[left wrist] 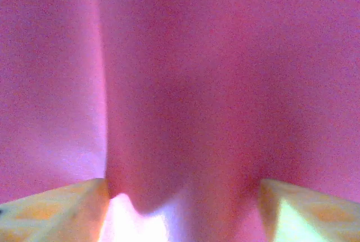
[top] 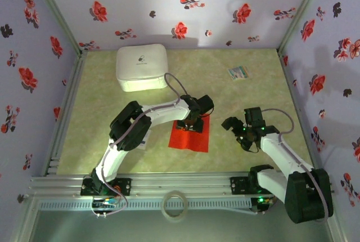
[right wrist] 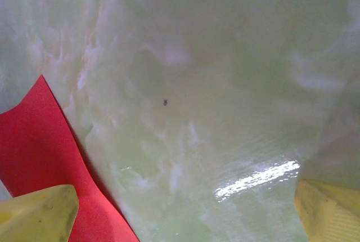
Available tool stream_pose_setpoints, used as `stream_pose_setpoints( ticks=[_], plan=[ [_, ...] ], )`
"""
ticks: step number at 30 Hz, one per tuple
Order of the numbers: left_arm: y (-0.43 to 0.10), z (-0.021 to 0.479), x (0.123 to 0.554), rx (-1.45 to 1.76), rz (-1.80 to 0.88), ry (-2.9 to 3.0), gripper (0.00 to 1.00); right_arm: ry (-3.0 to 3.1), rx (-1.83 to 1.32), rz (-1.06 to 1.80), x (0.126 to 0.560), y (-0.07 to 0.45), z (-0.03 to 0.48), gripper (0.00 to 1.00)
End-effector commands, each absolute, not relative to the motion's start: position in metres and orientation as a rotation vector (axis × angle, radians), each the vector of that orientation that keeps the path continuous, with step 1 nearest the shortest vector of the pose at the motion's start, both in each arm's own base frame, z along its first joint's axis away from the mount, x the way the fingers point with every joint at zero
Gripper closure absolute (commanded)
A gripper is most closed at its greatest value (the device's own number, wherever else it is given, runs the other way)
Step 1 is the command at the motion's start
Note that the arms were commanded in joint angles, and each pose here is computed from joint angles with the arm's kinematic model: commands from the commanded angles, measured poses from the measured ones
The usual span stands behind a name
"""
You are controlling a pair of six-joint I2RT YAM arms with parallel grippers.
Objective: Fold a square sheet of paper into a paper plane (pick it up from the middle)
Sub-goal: First fold the square sheet of paper in half at the center of the table.
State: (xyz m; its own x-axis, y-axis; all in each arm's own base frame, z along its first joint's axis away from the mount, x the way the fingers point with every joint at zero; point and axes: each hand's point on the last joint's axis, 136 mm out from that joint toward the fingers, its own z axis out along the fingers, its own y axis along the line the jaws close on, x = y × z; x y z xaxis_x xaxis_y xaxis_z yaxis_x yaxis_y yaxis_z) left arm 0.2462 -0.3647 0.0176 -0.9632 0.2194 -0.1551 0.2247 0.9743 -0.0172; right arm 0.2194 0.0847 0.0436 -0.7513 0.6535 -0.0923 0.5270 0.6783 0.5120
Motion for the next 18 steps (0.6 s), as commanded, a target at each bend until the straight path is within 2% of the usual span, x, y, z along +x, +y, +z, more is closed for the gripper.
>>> stream_pose_setpoints(
  ticks=[1, 3, 7, 12, 14, 18],
  plan=[
    [-0.357, 0.003, 0.238, 0.378, 0.003, 2.988, 0.39, 2.588, 0.957, 0.707, 0.222, 0.085, 0.050, 0.01],
    [-0.359, 0.009, 0.241, 0.374, -0.013, 2.972, 0.42, 2.575, 0.949, 0.721, 0.223, 0.086, 0.053, 0.01],
    [-0.363, 0.025, 0.246, 0.364, -0.073, 2.927, 0.58, 2.546, 0.931, 0.763, 0.228, 0.090, 0.062, 0.01],
    [-0.364, 0.050, 0.254, 0.319, -0.159, 2.855, 0.65, 2.498, 0.966, 0.737, 0.232, 0.084, 0.072, 0.01],
    [-0.368, 0.062, 0.257, 0.300, -0.262, 2.827, 0.67, 2.479, 0.948, 0.738, 0.235, 0.083, 0.076, 0.01],
    [-0.381, 0.083, 0.260, 0.224, -0.636, 2.770, 0.68, 2.414, 0.898, 0.766, 0.243, 0.083, 0.092, 0.01]
  ],
)
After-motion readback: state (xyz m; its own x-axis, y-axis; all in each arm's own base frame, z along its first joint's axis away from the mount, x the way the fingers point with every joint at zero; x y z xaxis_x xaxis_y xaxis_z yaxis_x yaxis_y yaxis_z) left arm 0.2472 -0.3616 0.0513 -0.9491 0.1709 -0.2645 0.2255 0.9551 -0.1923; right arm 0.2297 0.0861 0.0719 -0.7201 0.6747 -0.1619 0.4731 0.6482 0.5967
